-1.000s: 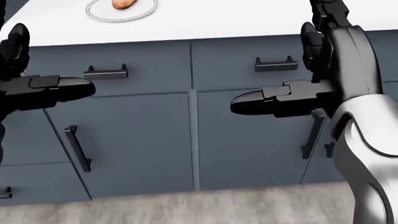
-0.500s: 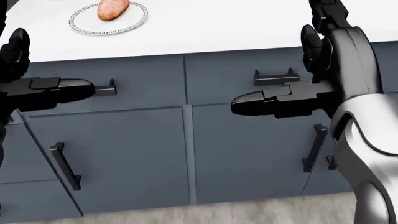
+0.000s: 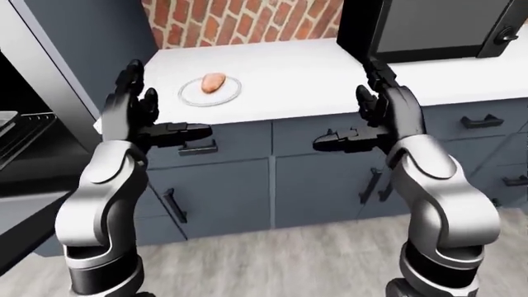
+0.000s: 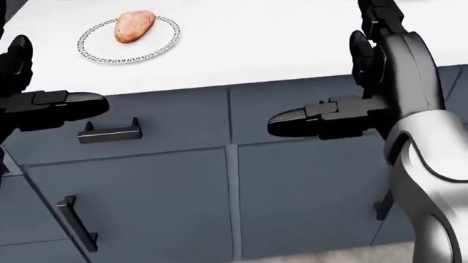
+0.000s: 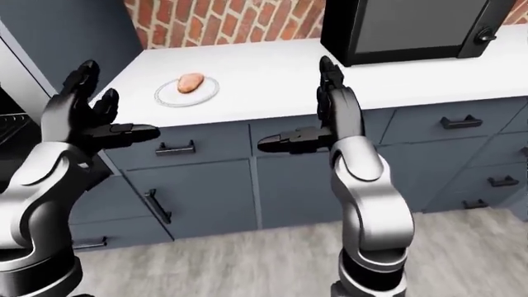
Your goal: Place the sweet potato on the rack of the oven.
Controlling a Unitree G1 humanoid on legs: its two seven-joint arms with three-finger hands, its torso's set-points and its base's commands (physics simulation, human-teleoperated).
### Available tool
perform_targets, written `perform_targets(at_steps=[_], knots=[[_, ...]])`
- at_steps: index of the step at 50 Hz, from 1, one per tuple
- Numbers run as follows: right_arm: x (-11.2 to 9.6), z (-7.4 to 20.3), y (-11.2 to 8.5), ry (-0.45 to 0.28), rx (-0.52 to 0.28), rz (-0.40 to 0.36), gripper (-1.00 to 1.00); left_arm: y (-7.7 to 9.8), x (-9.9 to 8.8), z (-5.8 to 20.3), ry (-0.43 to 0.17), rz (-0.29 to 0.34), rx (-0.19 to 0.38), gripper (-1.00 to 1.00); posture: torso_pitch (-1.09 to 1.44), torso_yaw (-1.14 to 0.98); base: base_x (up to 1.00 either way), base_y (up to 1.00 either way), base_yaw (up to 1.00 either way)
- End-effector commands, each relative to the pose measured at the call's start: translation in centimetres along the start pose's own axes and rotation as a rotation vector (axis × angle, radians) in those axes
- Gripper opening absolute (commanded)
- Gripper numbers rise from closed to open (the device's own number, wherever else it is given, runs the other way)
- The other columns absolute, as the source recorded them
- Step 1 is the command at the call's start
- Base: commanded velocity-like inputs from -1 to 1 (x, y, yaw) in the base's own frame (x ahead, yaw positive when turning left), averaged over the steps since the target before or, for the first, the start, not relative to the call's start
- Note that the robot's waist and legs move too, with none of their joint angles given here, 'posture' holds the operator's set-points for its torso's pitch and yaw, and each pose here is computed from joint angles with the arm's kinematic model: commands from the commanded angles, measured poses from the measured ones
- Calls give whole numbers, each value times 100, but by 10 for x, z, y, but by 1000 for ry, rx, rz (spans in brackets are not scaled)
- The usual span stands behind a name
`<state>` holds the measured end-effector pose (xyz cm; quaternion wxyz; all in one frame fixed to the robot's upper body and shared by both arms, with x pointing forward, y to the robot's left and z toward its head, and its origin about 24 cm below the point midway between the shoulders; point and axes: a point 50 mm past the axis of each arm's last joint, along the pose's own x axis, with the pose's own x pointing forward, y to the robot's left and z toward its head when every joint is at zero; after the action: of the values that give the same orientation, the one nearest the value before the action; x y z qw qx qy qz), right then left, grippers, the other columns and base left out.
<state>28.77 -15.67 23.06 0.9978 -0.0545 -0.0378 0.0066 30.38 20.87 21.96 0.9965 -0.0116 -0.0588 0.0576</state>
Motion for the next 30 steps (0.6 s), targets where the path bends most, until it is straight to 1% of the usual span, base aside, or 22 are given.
perform_targets(at_steps=[1,19,30], knots=[[-4,19,-6,-108,-7,-37,100,-6,-3,23,-117,-31,-1,100,0,0,22,31,0],[-4,18,-5,-105,-6,-35,100,-5,-3,24,-117,-31,-3,100,0,0,21,31,0],[-5,20,-4,-107,-6,-33,100,-4,-3,23,-117,-29,-3,100,0,0,20,21,0]])
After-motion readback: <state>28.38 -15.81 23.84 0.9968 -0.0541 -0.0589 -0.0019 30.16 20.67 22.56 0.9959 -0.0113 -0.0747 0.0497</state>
